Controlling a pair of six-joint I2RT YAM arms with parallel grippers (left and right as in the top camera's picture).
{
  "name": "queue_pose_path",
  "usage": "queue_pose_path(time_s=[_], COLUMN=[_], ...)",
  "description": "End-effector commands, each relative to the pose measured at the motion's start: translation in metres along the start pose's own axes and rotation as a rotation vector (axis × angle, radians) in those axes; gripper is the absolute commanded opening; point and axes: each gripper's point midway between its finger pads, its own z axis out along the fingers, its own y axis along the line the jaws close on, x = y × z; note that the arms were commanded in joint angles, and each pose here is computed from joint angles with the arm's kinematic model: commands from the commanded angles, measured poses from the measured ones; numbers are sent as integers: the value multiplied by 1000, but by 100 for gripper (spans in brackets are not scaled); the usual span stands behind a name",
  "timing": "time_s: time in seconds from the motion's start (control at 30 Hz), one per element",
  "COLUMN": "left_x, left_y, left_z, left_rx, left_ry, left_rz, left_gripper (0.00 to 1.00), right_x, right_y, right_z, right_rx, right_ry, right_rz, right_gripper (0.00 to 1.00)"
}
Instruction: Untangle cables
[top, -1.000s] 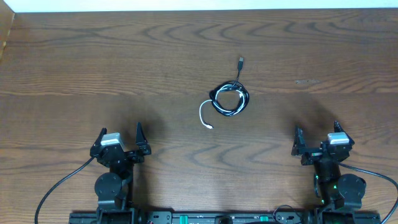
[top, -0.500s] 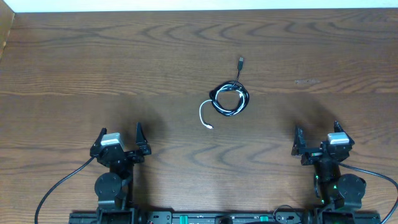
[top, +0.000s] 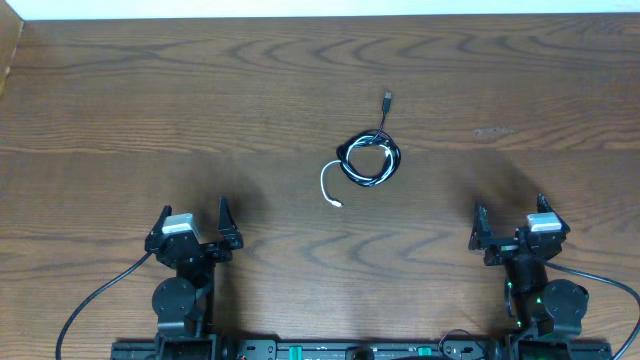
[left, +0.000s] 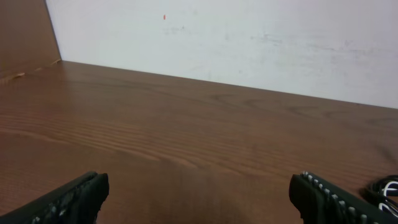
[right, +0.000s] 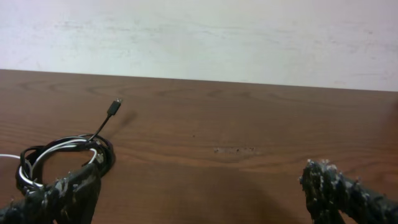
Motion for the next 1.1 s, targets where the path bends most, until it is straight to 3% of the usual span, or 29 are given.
queue_pose_path(time_s=[0.0, 0.27, 0.5, 0.77, 1.07], left_x=[18, 18, 10, -26, -86], left_y=[4, 4, -3, -32, -67], left_z=[1, 1, 1, -7, 1], left_rx=[-17, -18, 24, 169, 302], left_ry=[58, 58, 32, 35, 244], left_rz=[21, 21, 16, -44, -60], left_gripper=[98, 98, 98, 98, 98], right_x=[1, 1, -1, -9, -60], right_y=[-1, 2, 16, 44, 54], right_z=[0, 0, -1, -6, -6], right_rx=[6, -14, -97, -258, -316], right_ry=[-1, -2, -5, 23, 124], right_rz=[-12, -6, 112, 224, 276], right_gripper=[99, 99, 99, 99, 99])
